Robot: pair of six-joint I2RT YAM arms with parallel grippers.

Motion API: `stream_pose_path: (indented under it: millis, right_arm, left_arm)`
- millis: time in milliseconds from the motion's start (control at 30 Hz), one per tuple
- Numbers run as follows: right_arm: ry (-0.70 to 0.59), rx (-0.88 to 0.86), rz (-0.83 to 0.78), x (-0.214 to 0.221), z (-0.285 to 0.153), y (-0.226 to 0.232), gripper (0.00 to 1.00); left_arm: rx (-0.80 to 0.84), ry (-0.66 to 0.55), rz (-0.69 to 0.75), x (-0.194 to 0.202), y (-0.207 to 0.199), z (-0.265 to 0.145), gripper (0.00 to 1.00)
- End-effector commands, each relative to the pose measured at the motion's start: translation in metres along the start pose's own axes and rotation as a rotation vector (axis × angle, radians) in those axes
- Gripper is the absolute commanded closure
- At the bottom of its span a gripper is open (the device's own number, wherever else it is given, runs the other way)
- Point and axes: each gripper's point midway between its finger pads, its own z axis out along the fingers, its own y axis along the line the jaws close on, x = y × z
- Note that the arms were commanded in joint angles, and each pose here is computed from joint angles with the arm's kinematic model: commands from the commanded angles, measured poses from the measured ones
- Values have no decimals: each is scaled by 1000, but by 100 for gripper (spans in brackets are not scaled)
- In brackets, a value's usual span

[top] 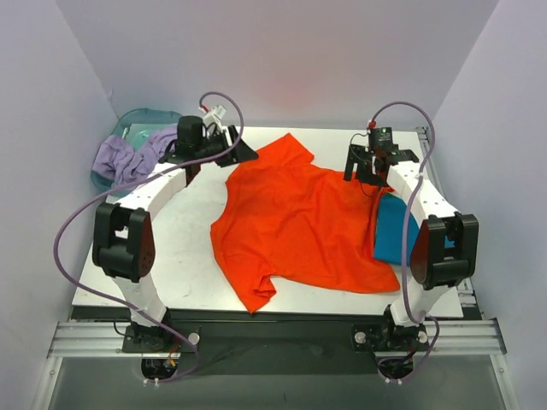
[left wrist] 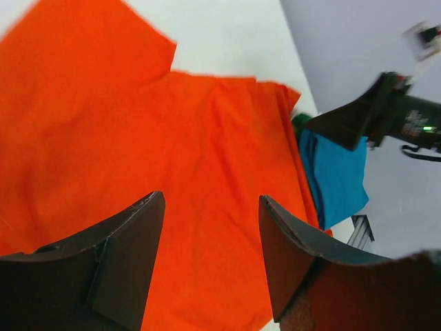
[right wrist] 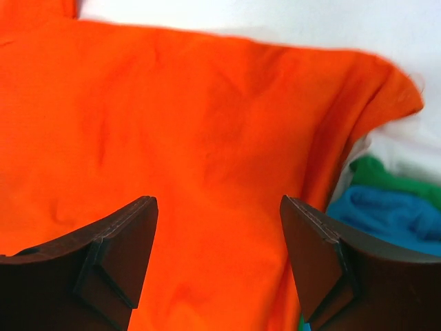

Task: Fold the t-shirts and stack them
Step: Flatten out the tshirt

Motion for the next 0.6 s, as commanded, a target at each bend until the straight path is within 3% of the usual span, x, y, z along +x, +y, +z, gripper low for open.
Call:
stream_pose_path:
  millis: [0,567]
  right_arm:
    - [26,-54,54,21,-23,12,27]
    - [104,-37,146,97,-40,9,27]
  left_arm:
    - [-143,143,-121,59,44,11,33]
    - [-357,411,-296,159,123,13,33]
